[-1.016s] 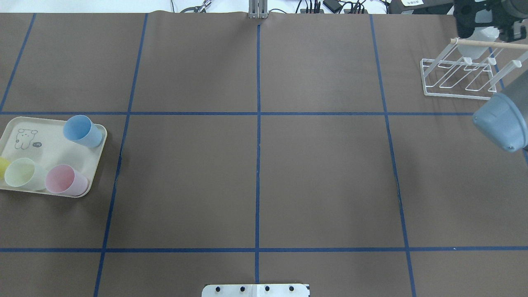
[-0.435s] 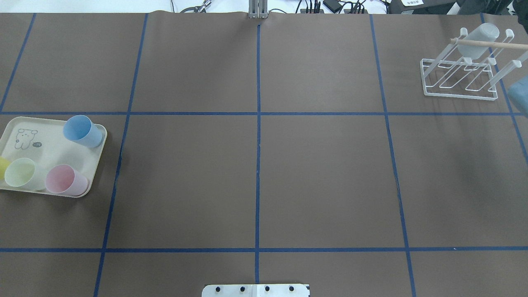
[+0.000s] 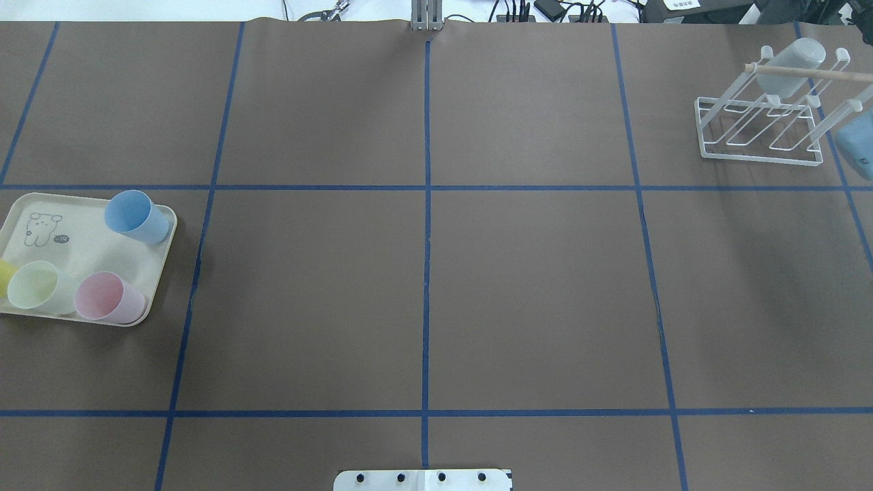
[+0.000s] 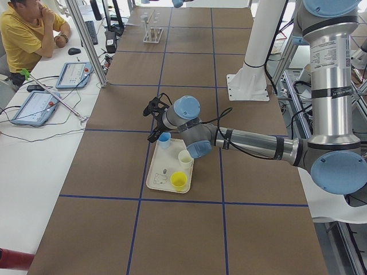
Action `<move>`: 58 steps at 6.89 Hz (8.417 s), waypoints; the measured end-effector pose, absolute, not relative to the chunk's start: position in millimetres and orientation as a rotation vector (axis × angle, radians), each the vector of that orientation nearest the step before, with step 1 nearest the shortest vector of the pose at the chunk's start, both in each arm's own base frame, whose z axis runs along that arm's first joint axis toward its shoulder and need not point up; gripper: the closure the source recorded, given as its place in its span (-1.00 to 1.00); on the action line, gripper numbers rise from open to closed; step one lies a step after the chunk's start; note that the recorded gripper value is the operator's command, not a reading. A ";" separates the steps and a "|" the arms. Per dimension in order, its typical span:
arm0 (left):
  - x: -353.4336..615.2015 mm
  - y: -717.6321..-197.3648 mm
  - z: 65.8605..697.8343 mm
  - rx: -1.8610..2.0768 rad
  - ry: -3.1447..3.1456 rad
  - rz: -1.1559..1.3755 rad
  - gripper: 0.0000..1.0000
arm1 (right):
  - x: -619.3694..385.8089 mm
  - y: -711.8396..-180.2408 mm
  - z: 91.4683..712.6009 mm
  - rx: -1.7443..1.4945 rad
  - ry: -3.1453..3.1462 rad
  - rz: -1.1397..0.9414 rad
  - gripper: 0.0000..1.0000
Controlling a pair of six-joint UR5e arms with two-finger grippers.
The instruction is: Transfer IKEA cup to right arm and place on rack
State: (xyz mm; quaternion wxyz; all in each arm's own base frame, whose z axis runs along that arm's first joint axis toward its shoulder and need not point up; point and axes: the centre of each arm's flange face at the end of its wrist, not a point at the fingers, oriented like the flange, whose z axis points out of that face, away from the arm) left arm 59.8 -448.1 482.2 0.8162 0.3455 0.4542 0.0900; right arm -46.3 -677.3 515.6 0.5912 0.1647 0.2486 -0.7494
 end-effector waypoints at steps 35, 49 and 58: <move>63.1 -454.5 479.7 0.757 0.952 0.187 -1.00 | -177.0 -588.9 405.7 0.907 -0.300 -0.901 -0.99; 241.7 -449.2 550.4 0.678 0.924 -0.019 0.29 | -324.1 -487.1 273.2 0.950 -0.903 -0.537 -0.99; 248.2 -443.9 552.3 0.669 0.927 0.006 1.00 | -325.9 -487.3 278.2 0.942 -0.898 -0.540 -0.99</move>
